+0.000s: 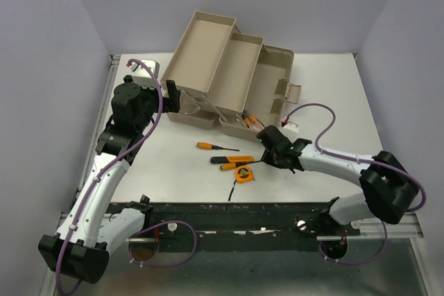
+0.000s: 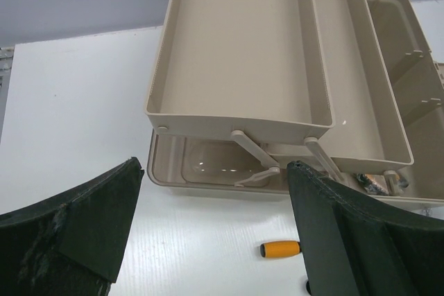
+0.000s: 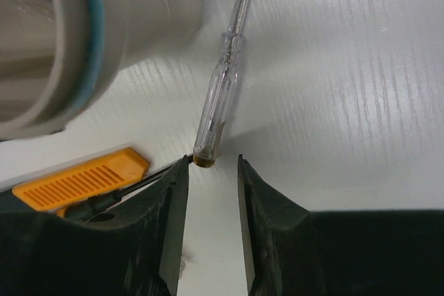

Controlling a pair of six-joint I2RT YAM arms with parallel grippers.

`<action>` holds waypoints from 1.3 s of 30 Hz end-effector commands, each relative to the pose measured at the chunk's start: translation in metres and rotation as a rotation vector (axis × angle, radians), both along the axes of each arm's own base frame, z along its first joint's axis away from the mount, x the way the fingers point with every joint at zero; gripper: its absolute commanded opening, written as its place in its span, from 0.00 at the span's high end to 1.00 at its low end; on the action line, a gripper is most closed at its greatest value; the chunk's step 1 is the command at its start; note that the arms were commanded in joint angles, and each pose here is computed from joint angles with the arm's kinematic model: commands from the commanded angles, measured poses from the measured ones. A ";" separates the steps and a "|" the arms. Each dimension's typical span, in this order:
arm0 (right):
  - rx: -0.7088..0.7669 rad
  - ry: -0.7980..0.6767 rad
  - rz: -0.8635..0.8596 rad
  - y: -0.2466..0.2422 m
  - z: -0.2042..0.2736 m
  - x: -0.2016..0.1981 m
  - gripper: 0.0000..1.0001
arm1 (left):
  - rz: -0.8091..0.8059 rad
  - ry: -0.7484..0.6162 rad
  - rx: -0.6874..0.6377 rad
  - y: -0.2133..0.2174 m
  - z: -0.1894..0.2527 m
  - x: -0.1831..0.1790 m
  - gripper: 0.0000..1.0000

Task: Pack the tool kit

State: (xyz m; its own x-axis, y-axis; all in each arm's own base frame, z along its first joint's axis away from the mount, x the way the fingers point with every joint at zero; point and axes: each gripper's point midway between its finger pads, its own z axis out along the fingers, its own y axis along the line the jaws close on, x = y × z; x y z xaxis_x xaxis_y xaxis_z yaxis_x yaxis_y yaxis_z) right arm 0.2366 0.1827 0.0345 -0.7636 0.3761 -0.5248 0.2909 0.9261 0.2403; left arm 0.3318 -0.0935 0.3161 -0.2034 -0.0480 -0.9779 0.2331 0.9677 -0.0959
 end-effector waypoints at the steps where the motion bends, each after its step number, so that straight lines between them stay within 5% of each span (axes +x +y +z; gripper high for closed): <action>1: -0.080 -0.016 -0.117 -0.008 0.001 0.014 0.59 | 0.024 -0.020 0.012 0.004 0.002 0.000 0.01; 12: -0.114 0.040 -0.156 -0.012 -0.026 0.007 0.62 | 0.032 -0.024 0.017 0.006 0.003 0.000 0.01; 16: -0.109 0.066 -0.152 -0.010 -0.036 0.004 0.71 | 0.037 -0.027 0.016 0.008 0.004 0.000 0.01; 21: -0.104 0.076 -0.171 -0.016 -0.035 -0.004 0.98 | 0.035 -0.029 0.016 0.007 0.005 -0.001 0.01; 30: -0.026 0.050 -0.208 -0.042 -0.004 -0.035 1.00 | 0.032 -0.036 0.013 0.007 0.008 -0.002 0.01; 35: 0.054 -0.062 -0.202 -0.064 0.019 -0.051 1.00 | 0.026 -0.036 0.006 0.006 0.008 -0.003 0.01; 39: 0.143 -0.303 -0.125 -0.071 0.067 -0.038 1.00 | 0.023 -0.041 0.002 0.005 0.009 -0.004 0.01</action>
State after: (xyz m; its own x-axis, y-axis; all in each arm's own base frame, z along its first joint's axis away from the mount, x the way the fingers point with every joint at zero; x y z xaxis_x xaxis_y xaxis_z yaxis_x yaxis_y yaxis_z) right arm 0.1925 0.1300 0.0729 -0.6163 0.5700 -0.5434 0.3909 0.8204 0.4172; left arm 0.3303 -0.0890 0.3185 -0.1910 -0.0450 -0.9806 0.2148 0.9728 -0.0865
